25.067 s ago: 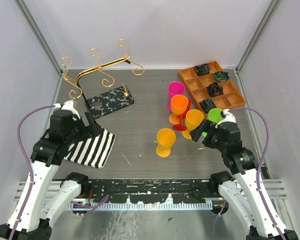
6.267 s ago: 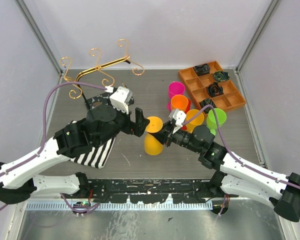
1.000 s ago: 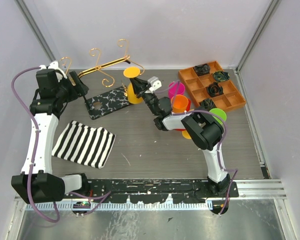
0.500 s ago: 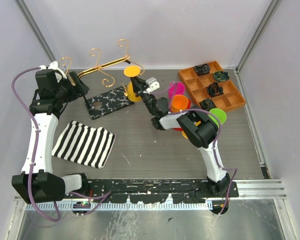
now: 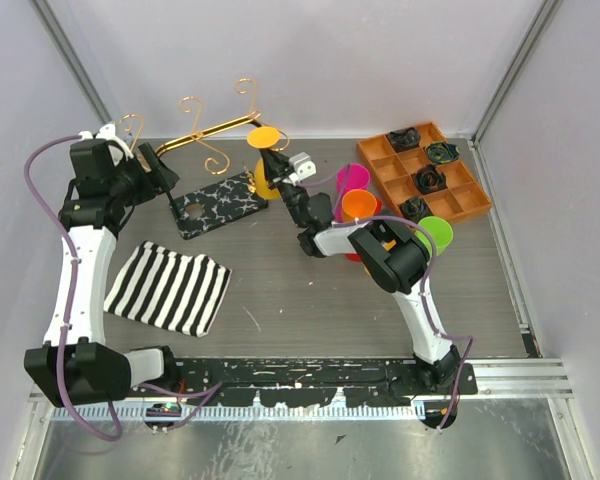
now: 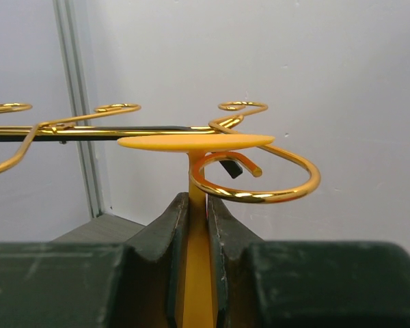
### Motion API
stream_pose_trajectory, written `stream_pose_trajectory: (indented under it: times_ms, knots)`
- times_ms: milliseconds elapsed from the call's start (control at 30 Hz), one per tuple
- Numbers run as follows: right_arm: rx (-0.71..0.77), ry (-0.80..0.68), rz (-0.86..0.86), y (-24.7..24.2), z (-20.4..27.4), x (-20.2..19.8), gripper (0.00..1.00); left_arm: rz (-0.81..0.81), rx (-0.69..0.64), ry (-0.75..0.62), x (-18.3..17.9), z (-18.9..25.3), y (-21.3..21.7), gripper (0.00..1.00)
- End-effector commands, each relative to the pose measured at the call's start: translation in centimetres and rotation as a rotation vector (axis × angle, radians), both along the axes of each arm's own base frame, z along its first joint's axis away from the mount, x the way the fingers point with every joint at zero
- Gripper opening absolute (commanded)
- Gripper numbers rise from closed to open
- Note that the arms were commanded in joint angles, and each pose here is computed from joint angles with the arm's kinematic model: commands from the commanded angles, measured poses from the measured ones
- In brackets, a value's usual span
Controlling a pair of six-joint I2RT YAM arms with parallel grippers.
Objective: Place the wine glass upside down on the wine glass rack
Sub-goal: Turn the wine glass upside down at the wine rack.
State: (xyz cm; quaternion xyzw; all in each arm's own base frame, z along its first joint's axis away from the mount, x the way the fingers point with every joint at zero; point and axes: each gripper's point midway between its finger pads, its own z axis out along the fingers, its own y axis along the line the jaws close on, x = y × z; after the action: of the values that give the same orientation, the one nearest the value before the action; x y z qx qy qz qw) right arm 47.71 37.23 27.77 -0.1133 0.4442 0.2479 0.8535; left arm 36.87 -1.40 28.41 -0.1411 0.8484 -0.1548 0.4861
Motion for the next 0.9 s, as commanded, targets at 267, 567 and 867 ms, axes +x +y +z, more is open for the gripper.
stream_pose_trajectory:
  times_ms: [267,567,867]
  knots:
    - [0.166,-0.100,-0.186,-5.1,4.8,0.9,0.00,-0.018,-0.035,-0.021,0.6,0.1,-0.2,0.80]
    - [0.184,-0.106,-0.241,-6.4,5.2,1.2,0.00,-0.022,-0.042,-0.021,0.6,0.0,-0.2,0.80]
    - [0.136,-0.095,-0.233,-6.8,4.6,0.2,0.01,-0.018,-0.051,-0.018,0.7,-0.1,0.1,0.80]
